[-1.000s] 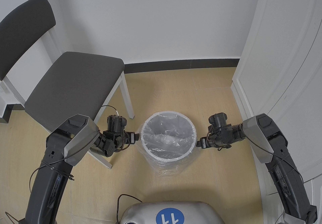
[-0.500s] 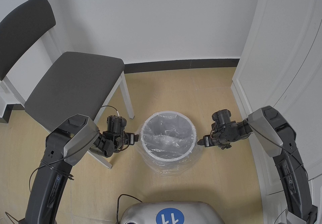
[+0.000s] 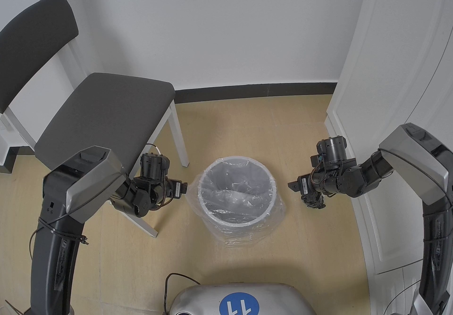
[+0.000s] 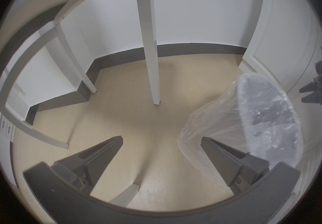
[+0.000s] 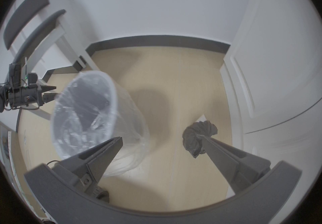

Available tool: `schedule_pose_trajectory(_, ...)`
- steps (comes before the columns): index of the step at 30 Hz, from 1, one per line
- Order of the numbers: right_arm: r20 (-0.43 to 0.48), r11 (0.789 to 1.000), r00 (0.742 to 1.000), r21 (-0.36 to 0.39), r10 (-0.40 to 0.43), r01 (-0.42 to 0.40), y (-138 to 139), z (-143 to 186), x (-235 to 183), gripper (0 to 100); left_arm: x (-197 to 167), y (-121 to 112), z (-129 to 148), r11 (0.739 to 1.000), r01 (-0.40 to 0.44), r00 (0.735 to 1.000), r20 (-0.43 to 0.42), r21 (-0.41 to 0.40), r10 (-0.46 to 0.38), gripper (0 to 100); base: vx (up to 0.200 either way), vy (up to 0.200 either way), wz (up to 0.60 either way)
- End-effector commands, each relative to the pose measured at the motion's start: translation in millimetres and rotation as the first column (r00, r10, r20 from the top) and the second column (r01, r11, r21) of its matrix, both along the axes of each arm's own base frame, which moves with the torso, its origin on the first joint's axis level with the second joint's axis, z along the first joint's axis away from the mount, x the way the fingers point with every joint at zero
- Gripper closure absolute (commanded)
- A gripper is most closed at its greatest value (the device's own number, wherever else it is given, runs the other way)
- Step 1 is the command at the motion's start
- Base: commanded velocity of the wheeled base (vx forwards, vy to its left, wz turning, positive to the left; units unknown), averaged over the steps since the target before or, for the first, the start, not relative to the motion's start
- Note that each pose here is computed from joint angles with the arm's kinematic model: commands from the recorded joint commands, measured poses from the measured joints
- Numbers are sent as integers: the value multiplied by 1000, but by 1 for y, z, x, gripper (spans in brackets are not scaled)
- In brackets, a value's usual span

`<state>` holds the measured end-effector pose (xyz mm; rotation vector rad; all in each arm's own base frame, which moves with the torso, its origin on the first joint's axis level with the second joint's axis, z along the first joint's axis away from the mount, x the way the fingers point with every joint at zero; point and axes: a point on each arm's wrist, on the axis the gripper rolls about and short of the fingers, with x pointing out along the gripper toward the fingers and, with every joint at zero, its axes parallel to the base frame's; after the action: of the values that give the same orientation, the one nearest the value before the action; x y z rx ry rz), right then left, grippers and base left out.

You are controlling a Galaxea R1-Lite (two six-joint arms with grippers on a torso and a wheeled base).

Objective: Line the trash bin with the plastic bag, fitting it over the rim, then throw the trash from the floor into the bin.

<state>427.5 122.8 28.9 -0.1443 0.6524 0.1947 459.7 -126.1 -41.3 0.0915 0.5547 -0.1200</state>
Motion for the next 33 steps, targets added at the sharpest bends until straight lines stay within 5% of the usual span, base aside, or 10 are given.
schedule_pose_trajectory(1,116,996,990,8,85,-87,29,54,-29,0,-18,-1,48,999,36,997,66,-3,-36,0,0,0,0)
schedule_pose_trajectory(4,110,982,976,-6,188,-189,66,50,-44,0,-36,-7,66,995,97,988,121,-17,-94,0,0,0,0)
schedule_pose_trajectory(9,73,950,951,-113,301,-292,85,15,-37,0,-59,-9,85,980,191,960,218,-59,-174,0,0,0,0)
schedule_pose_trajectory(12,68,930,931,-115,358,-349,96,1,-29,0,-70,-7,96,964,257,936,263,-65,-232,0,0,0,0)
schedule_pose_trajectory(23,54,890,895,-151,443,-431,118,-34,-14,0,-76,-3,98,947,314,909,309,-68,-279,0,0,0,0)
schedule_pose_trajectory(33,57,892,896,-148,440,-428,122,-51,-5,0,-74,-3,95,948,311,911,307,-68,-276,0,0,0,0)
